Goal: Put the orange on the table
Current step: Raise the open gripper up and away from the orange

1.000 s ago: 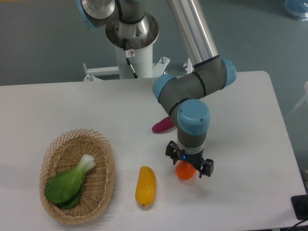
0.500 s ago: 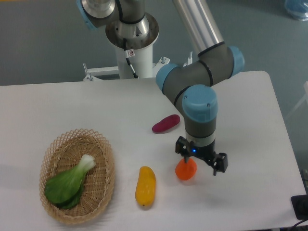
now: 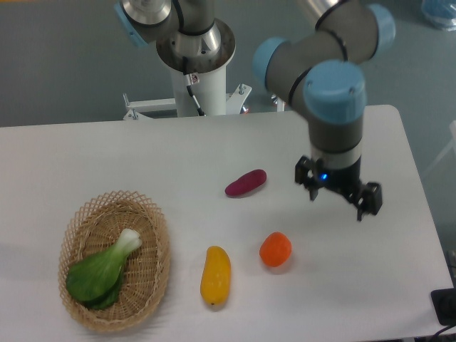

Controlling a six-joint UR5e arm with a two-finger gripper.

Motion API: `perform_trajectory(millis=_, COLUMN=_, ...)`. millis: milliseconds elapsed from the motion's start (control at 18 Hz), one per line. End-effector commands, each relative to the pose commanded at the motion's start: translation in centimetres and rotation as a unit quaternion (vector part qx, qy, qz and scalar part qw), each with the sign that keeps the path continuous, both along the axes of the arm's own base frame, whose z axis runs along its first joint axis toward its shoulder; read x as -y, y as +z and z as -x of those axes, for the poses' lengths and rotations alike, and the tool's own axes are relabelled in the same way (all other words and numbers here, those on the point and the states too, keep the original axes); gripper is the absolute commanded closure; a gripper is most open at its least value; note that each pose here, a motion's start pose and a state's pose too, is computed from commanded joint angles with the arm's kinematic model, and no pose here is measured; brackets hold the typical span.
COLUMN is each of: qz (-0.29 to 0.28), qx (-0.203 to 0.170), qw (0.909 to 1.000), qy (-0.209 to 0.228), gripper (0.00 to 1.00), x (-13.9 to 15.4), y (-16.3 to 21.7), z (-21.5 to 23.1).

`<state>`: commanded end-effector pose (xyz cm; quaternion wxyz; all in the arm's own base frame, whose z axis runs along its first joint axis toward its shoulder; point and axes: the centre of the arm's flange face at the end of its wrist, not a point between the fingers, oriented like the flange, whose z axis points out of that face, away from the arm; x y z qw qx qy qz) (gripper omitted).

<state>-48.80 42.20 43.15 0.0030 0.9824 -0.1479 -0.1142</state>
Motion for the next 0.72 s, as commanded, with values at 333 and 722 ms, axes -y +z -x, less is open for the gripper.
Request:
perform_trajectory(millis=333, qz=-0.008, qx=0.015, qw=0.9994, qy=-0.03, gripper=0.0, x=3.6, y=2.0, z=1.0)
perform_trajectory(millis=722, qz=-0.037, qx=0.023, qw=0.9988, qy=-0.02, gripper=0.0, x=5.0, y=2.9, z=1.5)
